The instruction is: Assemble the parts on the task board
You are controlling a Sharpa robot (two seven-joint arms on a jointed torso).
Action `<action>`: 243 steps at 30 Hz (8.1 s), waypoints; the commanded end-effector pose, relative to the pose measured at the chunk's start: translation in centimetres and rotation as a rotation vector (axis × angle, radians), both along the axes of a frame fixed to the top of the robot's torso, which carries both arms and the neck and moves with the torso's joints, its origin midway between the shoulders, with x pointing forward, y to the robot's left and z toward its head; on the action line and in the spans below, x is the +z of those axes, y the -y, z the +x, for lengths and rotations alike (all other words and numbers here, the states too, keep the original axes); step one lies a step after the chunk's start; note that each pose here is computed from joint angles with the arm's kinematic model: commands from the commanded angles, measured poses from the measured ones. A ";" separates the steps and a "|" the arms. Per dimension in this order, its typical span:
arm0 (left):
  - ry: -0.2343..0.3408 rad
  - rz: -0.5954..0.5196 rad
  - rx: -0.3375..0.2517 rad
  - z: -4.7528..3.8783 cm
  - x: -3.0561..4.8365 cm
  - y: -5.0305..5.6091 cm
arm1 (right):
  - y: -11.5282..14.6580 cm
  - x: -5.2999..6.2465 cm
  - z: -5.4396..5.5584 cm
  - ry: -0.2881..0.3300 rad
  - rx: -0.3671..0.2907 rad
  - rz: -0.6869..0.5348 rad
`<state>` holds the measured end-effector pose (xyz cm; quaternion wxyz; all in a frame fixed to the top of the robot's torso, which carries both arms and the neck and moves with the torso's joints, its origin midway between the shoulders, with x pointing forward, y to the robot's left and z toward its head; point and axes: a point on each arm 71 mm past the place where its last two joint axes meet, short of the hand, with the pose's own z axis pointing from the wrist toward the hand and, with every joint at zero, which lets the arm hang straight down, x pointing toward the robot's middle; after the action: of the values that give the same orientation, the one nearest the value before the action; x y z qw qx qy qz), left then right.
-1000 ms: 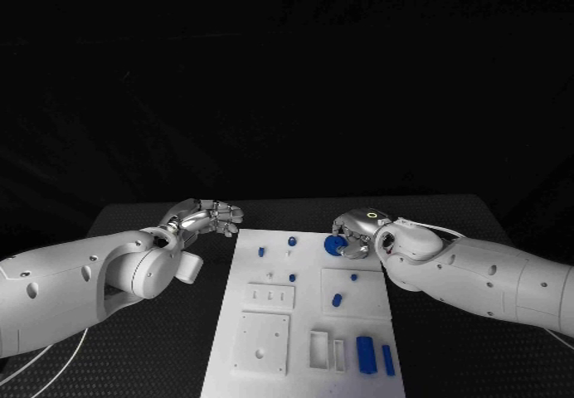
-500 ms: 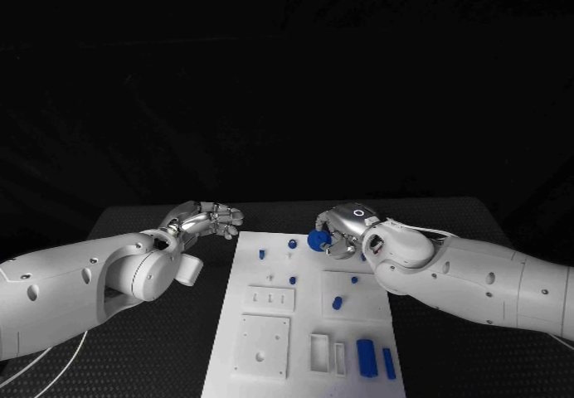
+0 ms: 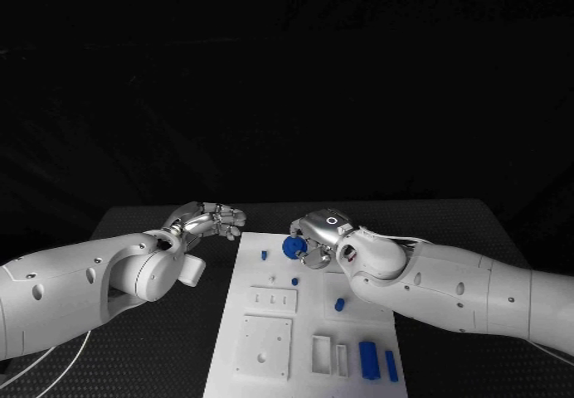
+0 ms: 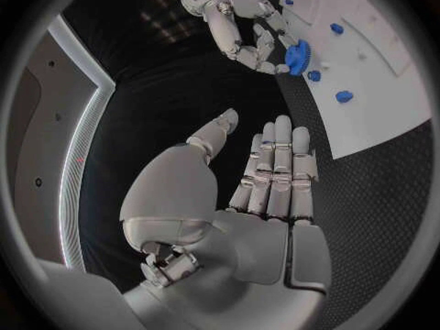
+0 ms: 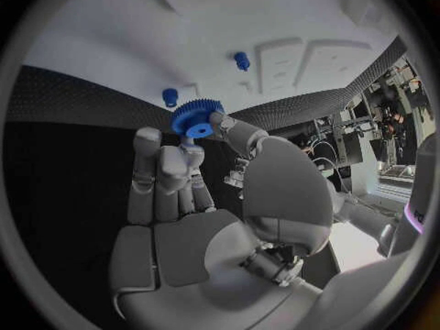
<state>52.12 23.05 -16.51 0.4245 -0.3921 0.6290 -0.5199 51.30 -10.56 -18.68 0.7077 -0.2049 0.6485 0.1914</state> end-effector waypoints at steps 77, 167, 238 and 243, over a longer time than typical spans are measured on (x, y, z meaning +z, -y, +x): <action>0.017 0.003 0.004 0.32 0.16 0.0 | 1.8 0.2 0.5 0.002 -0.014 0.252; 0.024 0.007 0.016 0.73 0.15 -0.6 | 4.1 -1.4 1.1 -0.151 -0.049 0.315; 0.022 0.037 -0.021 0.78 -0.65 -0.9 | 17.4 -5.7 2.1 -0.343 -0.197 0.355; 0.021 0.037 -0.021 0.75 -0.64 -0.9 | 17.1 -5.8 2.1 -0.346 -0.195 0.354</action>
<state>52.95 24.15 -17.25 0.4366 -0.3785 0.6372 -0.5100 53.42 -27.93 -24.41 0.6278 0.0232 0.7328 0.2614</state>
